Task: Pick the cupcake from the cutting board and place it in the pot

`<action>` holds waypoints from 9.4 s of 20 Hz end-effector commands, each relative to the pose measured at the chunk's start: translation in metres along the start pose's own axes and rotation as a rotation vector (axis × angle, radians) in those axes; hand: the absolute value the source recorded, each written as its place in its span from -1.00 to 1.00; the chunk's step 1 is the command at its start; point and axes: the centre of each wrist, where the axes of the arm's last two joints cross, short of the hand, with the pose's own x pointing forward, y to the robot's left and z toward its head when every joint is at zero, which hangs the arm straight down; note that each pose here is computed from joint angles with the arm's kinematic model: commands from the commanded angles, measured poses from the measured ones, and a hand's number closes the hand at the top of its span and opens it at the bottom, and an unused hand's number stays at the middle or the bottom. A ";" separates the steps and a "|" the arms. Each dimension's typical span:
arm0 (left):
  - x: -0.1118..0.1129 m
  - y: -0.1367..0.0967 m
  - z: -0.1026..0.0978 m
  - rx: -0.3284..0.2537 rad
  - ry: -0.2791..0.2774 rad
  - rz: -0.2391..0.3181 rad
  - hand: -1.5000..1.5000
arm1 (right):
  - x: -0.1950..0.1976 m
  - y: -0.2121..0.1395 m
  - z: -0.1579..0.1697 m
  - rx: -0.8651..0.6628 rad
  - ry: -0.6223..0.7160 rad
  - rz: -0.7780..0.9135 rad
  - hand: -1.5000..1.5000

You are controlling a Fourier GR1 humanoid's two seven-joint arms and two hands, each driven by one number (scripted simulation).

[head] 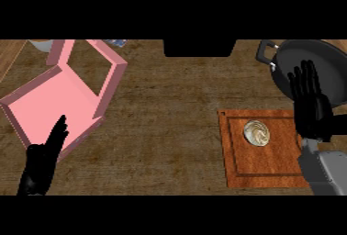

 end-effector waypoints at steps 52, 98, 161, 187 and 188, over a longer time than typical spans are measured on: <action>0.092 -0.039 -0.024 -0.206 -0.193 0.323 0.00 | 0.098 -0.055 -0.078 1.577 -0.334 1.168 -1.00; 0.076 -0.053 -0.020 -0.197 -0.199 0.315 0.00 | 0.003 0.001 -0.036 1.539 -0.243 1.422 -1.00; 0.099 -0.037 -0.028 -0.214 -0.203 0.316 0.00 | 0.189 -0.090 -0.151 -0.619 0.372 1.245 1.00; 0.091 -0.053 -0.025 -0.231 -0.192 0.311 0.00 | 0.125 -0.143 -0.146 -0.914 0.130 0.627 -1.00; 0.089 -0.061 -0.029 -0.203 -0.209 0.319 0.00 | 0.134 -0.156 -0.143 -0.952 0.107 0.621 -1.00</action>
